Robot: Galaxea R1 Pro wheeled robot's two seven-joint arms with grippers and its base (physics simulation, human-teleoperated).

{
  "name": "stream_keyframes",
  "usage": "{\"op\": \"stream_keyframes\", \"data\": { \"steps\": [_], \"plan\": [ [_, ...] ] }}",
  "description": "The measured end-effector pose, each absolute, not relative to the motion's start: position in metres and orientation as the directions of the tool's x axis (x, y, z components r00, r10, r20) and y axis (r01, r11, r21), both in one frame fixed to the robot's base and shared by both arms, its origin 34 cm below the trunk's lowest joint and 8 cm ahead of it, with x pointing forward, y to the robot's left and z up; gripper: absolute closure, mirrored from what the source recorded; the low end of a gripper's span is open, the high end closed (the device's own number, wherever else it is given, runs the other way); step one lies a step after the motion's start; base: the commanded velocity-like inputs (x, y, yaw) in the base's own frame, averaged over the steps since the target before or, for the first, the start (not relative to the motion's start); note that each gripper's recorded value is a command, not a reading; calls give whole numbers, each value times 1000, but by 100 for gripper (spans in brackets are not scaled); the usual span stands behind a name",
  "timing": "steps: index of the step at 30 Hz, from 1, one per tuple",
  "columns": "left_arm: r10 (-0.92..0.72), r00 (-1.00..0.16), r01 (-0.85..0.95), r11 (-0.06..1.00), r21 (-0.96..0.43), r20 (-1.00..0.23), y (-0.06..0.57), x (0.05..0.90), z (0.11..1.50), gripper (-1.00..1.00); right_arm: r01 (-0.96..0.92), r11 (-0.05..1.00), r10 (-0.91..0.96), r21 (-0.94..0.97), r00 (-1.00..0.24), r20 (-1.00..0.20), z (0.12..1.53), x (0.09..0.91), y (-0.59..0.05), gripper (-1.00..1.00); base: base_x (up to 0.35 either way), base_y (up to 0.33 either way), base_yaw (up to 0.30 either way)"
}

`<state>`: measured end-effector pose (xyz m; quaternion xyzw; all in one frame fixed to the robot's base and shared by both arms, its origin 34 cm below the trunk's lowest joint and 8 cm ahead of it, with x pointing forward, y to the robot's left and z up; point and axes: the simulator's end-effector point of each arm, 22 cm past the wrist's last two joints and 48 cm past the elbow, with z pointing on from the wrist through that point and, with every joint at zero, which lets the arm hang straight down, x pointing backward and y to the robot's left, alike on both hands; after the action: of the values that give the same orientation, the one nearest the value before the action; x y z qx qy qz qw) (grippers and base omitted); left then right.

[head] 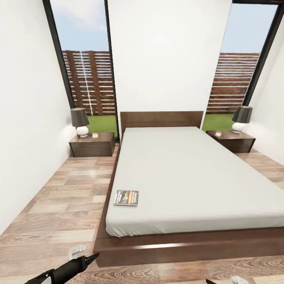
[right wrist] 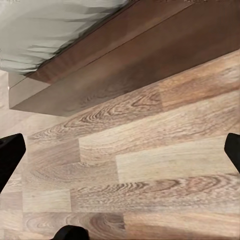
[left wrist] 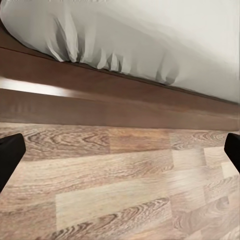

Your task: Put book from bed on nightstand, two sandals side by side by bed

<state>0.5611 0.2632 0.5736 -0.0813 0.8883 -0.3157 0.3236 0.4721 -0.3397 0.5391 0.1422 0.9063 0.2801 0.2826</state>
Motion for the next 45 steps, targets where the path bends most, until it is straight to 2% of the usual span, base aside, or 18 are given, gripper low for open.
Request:
{"op": "stream_keyframes", "data": {
  "steps": [45],
  "plan": [
    [-346, -779, 61, 788, -613, -522, 262, 562, 646, -100, 99, 803, 414, 588, -803, -430, 612, 472, -339, -100, 0, 0, 0]
  ]
}}
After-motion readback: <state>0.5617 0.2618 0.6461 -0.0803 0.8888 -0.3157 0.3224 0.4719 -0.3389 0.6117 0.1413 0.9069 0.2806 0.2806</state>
